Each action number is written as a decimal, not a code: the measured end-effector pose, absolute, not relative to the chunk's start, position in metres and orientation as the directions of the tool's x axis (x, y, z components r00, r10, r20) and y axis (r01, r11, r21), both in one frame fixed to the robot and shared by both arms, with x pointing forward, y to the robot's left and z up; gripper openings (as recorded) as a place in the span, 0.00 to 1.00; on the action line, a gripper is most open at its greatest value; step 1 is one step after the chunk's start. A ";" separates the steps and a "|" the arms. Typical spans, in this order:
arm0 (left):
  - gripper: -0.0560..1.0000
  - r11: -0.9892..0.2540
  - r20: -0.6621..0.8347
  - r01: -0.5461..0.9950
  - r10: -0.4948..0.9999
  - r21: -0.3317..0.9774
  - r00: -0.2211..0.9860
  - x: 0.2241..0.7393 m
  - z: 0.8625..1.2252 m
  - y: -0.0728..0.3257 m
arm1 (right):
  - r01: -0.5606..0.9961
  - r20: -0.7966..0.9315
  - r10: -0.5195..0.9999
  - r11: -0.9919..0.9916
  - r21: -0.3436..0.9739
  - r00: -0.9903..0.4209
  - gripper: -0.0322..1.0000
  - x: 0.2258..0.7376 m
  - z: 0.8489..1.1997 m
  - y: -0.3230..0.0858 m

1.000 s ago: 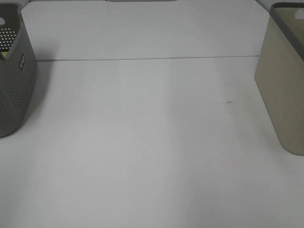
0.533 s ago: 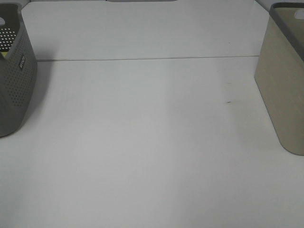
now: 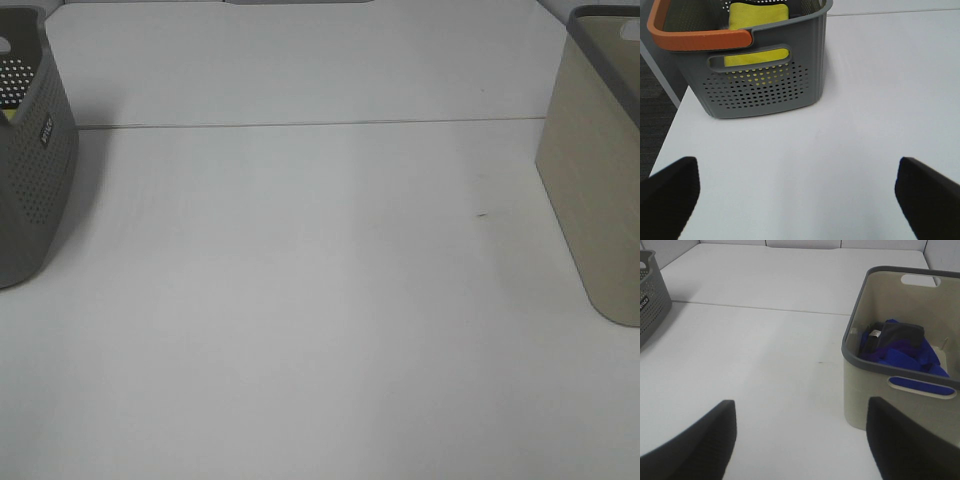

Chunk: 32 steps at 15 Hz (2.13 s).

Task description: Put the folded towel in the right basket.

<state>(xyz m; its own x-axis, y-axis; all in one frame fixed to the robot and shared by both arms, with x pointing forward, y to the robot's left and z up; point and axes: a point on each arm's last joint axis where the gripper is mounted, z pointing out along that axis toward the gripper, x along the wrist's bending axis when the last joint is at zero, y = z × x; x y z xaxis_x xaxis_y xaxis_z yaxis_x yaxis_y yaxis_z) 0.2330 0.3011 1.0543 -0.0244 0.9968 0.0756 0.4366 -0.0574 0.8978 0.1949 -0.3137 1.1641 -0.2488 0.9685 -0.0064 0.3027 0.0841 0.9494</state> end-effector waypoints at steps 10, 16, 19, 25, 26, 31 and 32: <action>0.99 -0.057 0.076 0.437 0.997 0.898 -0.024 0.233 1.054 0.301 | 0.576 -0.039 0.978 0.153 0.803 -0.205 0.72 0.228 1.041 -0.309; 0.99 -0.057 0.076 0.437 0.997 0.898 -0.024 0.233 1.054 0.301 | 0.575 -0.045 0.978 0.156 0.803 -0.202 0.94 0.228 1.041 -0.310; 0.99 -0.057 0.076 0.437 0.997 0.898 -0.024 0.233 1.054 0.301 | 0.571 -0.041 0.979 0.150 0.807 -0.199 0.97 0.229 1.042 -0.310; 0.99 -0.057 0.076 0.437 0.997 0.898 -0.024 0.233 1.054 0.301 | 0.527 -0.013 0.975 0.132 0.840 -0.223 0.97 0.239 1.037 -0.304; 0.99 -0.057 0.076 0.437 0.997 0.898 -0.024 0.233 1.054 0.301 | 0.528 -0.005 0.974 0.128 0.839 -0.227 0.97 0.239 1.037 -0.303; 0.99 -0.057 0.076 0.437 0.997 0.898 -0.024 0.233 1.054 0.301 | 0.529 -0.003 0.974 0.126 0.839 -0.229 0.97 0.239 1.037 -0.303; 0.99 -0.057 0.076 0.437 0.997 0.898 -0.024 0.233 1.054 0.301 | 0.529 -0.003 0.974 0.126 0.839 -0.229 0.97 0.239 1.037 -0.303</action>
<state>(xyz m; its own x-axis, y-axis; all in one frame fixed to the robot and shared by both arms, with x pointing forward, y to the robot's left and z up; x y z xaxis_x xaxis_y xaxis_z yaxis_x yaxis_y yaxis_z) 0.2330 0.3011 1.0543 -0.0244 0.9968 0.0756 0.4366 -0.0574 0.8978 0.2386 -0.3026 1.0369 -0.2286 0.9735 -0.0027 0.5287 0.1265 0.8393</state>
